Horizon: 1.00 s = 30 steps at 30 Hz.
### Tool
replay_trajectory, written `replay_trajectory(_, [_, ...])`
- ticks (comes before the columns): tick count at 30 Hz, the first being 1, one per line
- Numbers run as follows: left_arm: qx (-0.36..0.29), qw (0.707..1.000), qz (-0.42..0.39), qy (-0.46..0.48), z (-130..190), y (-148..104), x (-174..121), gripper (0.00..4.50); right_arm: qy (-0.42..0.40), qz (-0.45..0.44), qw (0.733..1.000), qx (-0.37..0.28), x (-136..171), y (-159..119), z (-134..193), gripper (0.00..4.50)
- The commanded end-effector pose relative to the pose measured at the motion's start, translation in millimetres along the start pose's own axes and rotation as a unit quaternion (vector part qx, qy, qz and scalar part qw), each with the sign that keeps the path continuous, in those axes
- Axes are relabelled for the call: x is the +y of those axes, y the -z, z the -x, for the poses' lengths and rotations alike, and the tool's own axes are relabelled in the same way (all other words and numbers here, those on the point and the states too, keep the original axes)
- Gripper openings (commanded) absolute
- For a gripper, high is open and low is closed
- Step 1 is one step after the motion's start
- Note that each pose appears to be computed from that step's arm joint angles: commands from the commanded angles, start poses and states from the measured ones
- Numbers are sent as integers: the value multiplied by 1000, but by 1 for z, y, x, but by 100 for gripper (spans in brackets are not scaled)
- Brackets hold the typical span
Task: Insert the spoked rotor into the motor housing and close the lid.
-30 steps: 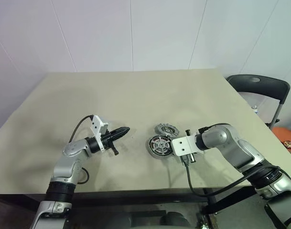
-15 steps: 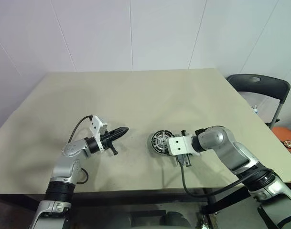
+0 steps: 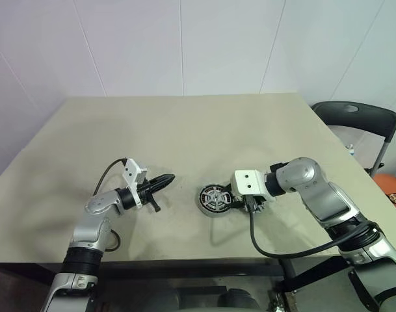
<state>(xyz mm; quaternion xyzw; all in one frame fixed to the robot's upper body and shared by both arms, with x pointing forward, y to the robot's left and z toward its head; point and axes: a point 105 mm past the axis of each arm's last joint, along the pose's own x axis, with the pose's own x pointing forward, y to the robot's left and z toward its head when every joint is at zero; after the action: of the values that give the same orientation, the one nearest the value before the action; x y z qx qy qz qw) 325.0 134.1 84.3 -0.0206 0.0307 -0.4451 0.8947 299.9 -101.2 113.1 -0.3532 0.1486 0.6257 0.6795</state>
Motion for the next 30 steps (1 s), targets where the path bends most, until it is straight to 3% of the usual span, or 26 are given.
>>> replay_trajectory(1, [-16,1000,-20,1,-3,-11,1,0,24,-100,989,-102,-13,-18,19,270])
replay_trajectory(4, [-15,1000,-19,0,-3,-10,0,0,-36,-291,929,-226,-3,-16,43,270])
replay_trajectory(8, [-13,1000,-16,0,-3,-7,0,0,-107,-451,828,-315,20,-4,61,270])
replay_trajectory(13, [-19,1000,-19,10,-7,-10,-2,0,-137,-590,731,-315,53,19,45,270])
replay_trajectory(17, [-38,998,-30,42,-8,-22,-12,0,-131,-655,699,-255,78,35,26,270])
replay_trajectory(19, [-45,996,-38,68,-8,-28,-20,0,-90,-698,681,-202,80,55,13,270])
replay_trajectory(23, [-45,991,-57,110,-6,-37,-34,0,-46,-731,661,-163,79,75,8,270])
replay_trajectory(27, [-46,989,-61,129,-6,-43,-40,0,-9,-749,640,-170,63,87,13,270])
replay_trajectory(30, [-35,988,-52,143,-4,-40,-45,0,26,-750,624,-216,37,90,24,270])
